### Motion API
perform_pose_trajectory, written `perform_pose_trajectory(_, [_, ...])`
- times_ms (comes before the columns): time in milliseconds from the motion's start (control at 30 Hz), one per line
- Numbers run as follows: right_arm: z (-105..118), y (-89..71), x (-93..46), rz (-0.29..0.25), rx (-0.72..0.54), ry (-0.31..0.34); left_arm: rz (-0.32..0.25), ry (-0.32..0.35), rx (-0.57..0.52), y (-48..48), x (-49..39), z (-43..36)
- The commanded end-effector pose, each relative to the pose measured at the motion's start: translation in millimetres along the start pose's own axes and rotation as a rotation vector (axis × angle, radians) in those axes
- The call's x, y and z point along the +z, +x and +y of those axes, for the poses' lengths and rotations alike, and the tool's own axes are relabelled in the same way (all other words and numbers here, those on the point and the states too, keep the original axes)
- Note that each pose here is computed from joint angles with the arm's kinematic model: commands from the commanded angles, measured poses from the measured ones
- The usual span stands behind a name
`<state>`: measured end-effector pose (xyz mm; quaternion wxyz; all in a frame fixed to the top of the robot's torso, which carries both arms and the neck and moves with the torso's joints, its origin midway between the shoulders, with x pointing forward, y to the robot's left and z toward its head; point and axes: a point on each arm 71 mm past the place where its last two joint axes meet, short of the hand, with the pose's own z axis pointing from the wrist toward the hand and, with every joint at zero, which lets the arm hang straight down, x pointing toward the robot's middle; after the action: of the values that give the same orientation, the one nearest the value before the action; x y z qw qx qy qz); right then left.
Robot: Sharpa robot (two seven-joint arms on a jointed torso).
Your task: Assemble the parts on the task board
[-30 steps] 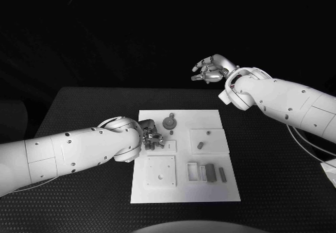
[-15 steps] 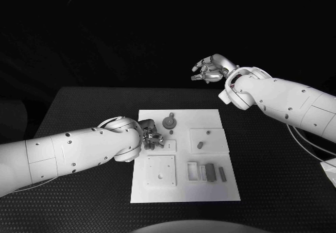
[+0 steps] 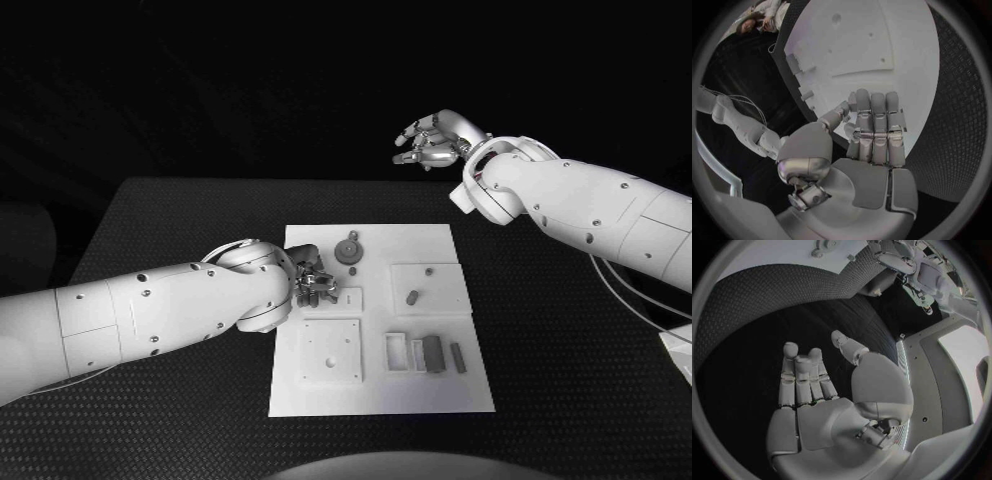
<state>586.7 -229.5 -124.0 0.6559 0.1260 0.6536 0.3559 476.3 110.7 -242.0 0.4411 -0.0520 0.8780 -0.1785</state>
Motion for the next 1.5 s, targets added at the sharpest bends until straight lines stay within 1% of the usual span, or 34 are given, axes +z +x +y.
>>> perform_pose_trajectory(33, [0.8,0.9,0.2,0.013,-0.005,-0.008,0.034,0.013,0.025,12.9,0.8,-2.6])
perform_pose_trajectory(433, [0.3,0.9,-0.1,0.016,-0.005,-0.008,0.069,0.015,0.057,16.3,0.0,-3.0])
perform_pose_trajectory(900, [0.0,0.7,-0.5,0.017,-0.005,-0.008,0.056,0.020,0.061,15.9,-0.3,-3.8])
perform_pose_trajectory(1500, [-0.7,0.5,-1.1,0.020,-0.004,-0.007,0.062,0.022,0.064,16.8,-0.3,-4.0])
